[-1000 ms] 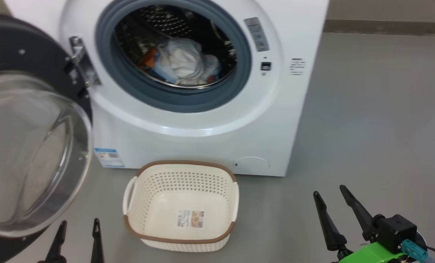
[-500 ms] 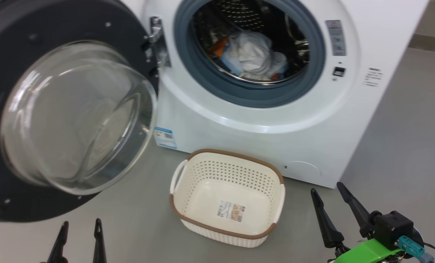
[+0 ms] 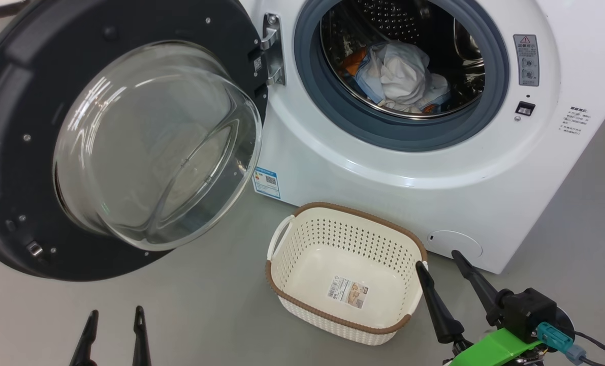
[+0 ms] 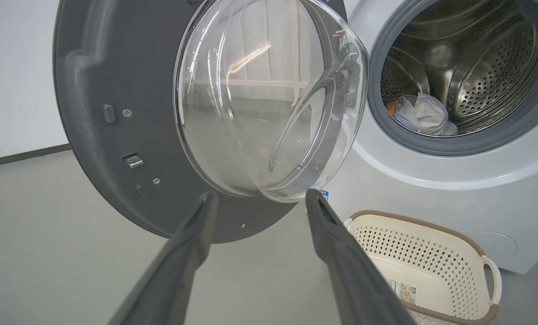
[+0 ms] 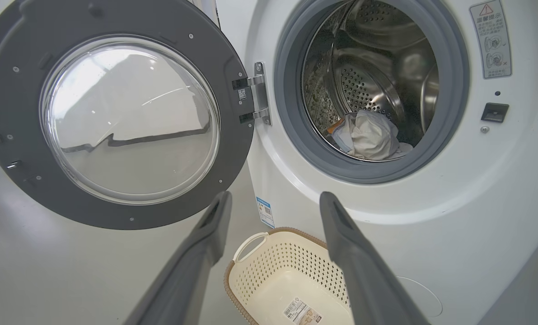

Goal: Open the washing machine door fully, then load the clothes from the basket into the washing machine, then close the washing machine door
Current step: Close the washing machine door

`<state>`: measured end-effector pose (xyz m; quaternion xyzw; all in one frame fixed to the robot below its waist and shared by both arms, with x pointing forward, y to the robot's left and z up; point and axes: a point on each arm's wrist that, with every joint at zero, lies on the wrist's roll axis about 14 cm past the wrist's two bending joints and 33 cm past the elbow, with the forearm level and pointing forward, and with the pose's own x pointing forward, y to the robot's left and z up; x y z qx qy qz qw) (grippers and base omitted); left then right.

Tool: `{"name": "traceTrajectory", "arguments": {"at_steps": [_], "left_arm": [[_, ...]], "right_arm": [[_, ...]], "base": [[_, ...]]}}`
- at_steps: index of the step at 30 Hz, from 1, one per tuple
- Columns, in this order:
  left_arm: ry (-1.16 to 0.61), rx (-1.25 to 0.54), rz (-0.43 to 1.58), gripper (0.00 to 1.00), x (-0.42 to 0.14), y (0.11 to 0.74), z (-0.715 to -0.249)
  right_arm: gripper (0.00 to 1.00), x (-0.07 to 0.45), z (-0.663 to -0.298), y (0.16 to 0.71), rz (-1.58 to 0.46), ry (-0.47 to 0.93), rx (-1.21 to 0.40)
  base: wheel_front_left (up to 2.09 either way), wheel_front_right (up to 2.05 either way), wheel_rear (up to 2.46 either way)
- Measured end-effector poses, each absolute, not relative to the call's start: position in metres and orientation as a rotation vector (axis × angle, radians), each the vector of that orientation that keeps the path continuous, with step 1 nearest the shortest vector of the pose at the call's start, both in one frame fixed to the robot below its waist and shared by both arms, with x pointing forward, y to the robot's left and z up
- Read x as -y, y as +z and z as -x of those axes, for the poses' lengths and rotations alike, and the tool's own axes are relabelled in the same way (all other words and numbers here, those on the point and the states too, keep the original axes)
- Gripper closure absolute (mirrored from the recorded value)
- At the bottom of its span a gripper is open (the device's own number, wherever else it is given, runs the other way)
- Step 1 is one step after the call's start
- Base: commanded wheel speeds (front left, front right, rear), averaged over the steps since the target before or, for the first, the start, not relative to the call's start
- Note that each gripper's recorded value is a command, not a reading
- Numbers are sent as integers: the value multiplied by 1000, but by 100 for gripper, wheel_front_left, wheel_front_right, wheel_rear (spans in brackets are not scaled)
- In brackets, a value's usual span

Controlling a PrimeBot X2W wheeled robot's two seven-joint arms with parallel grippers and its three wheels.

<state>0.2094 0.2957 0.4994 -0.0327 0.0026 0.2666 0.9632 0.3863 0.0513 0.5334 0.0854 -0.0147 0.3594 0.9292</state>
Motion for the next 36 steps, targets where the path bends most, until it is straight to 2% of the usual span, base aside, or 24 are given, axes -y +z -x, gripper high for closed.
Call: {"name": "traceTrajectory", "arguments": {"at_steps": [11,12,13,14,27,32,36], "left_arm": [[539,3,70,0,-295,500,-209],[539,4,71,23,-295,501,-210],[539,5,76,70,-295,501,-210],[536,7,82,100,-294,501,-210],[515,44,166,100,-293,507,-213],[491,238,499,100,-293,542,-221],[474,395,782,100,-303,552,-210]], "right_arm": [[0,-53,-384,532,-167,743,25],[0,-53,-384,533,-166,743,26],[0,-53,-384,533,-166,743,27],[0,-53,-384,533,-166,742,27],[0,-53,-384,533,-166,743,27],[0,-55,-384,534,-163,748,29],[0,-55,-385,534,-164,750,27]], "base": [[0,0,0],[0,0,0],[0,0,0],[0,0,0],[0,0,0],[0,0,0],[0,0,0]]}}
